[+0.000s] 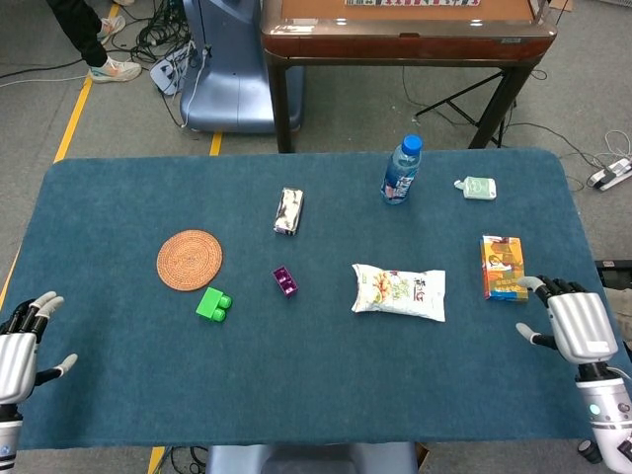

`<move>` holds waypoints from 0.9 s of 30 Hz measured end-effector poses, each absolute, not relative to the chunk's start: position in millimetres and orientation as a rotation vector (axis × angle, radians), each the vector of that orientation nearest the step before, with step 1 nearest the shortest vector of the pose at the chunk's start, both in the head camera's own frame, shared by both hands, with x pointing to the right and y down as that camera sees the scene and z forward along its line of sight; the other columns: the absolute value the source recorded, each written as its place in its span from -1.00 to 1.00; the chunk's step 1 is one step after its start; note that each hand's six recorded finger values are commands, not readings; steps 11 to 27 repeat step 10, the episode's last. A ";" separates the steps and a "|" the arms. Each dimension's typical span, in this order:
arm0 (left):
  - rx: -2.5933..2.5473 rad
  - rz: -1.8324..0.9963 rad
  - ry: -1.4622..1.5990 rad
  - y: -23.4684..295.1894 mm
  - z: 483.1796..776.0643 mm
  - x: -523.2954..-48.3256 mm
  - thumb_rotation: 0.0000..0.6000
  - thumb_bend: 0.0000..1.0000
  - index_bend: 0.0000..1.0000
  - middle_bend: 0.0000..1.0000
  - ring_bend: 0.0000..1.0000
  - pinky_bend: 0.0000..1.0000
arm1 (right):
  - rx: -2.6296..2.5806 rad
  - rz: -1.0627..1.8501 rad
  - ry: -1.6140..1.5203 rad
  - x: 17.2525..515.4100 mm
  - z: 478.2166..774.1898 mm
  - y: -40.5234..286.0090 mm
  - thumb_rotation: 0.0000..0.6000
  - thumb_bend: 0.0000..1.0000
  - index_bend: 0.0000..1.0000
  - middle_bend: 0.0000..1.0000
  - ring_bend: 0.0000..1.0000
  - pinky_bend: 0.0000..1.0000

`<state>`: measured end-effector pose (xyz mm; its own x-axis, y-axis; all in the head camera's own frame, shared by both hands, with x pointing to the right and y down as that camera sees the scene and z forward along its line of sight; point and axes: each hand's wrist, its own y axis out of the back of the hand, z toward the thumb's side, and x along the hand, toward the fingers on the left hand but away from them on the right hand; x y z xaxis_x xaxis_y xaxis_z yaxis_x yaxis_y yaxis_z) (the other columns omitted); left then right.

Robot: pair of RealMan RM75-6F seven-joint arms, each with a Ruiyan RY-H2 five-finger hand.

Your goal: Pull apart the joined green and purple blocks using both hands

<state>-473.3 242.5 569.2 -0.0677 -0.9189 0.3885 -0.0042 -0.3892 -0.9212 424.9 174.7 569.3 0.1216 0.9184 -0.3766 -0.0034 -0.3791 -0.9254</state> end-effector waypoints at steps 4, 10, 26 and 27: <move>-1.459 -1.554 1.017 244.4 569.9 -470.8 1.00 -1.00 -0.56 -0.64 -0.70 -0.33 | -1.541 1.389 -0.940 431.8 567.3 177.0 1.00 -1.00 -0.33 -0.22 -0.19 -0.08; -1.459 -1.544 1.012 244.0 570.3 -468.9 1.00 -1.00 -0.56 -0.64 -0.70 -0.33 | -1.540 1.403 -0.947 434.7 570.4 176.6 1.00 -1.00 -0.33 -0.22 -0.19 -0.08; -1.459 -1.544 1.012 244.0 570.3 -468.9 1.00 -1.00 -0.56 -0.64 -0.70 -0.33 | -1.540 1.403 -0.947 434.7 570.4 176.6 1.00 -1.00 -0.33 -0.22 -0.19 -0.08; -1.459 -1.544 1.012 244.0 570.3 -468.9 1.00 -1.00 -0.56 -0.64 -0.70 -0.33 | -1.540 1.403 -0.947 434.7 570.4 176.6 1.00 -1.00 -0.33 -0.22 -0.19 -0.08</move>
